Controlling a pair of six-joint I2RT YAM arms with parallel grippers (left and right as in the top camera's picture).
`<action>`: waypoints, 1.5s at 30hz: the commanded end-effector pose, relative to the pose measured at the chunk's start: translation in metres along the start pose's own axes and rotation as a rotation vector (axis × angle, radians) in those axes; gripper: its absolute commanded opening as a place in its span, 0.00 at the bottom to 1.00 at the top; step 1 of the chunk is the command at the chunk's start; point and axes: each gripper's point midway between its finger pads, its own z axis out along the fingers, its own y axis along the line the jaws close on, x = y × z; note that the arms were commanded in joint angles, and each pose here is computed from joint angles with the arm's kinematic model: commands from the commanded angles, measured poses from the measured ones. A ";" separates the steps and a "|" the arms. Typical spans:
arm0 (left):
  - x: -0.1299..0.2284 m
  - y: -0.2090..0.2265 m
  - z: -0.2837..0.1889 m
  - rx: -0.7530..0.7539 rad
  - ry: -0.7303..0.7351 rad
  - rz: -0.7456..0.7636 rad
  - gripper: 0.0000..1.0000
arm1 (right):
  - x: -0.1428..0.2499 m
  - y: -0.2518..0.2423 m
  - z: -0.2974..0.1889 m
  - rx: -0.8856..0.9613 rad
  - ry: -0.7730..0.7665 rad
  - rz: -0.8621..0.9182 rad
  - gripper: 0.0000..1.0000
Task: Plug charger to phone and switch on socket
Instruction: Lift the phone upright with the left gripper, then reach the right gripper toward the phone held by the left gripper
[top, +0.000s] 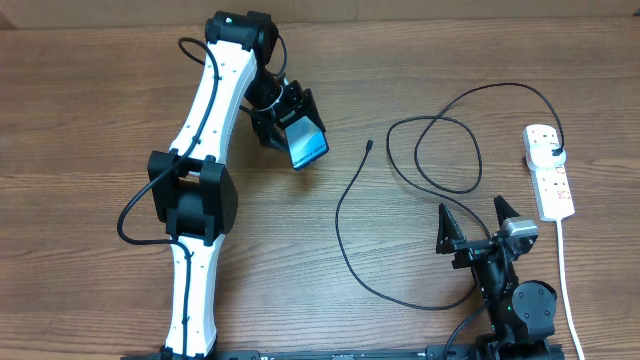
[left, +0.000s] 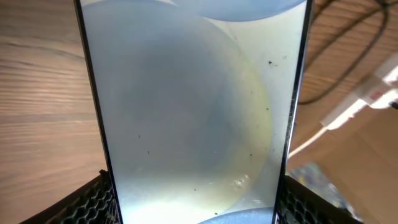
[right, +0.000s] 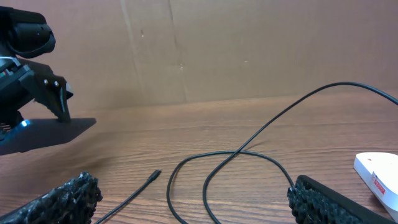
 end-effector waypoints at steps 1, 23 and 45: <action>0.010 -0.020 -0.009 0.094 0.025 0.000 0.33 | 0.001 -0.002 0.000 0.009 -0.008 0.003 1.00; 0.008 -0.027 -0.027 0.234 0.080 -0.100 0.31 | 0.001 0.011 0.000 -0.067 -0.003 0.058 1.00; 0.003 -0.019 -0.025 0.185 0.047 -0.075 0.31 | 0.018 0.113 -0.042 -0.631 0.406 0.824 0.99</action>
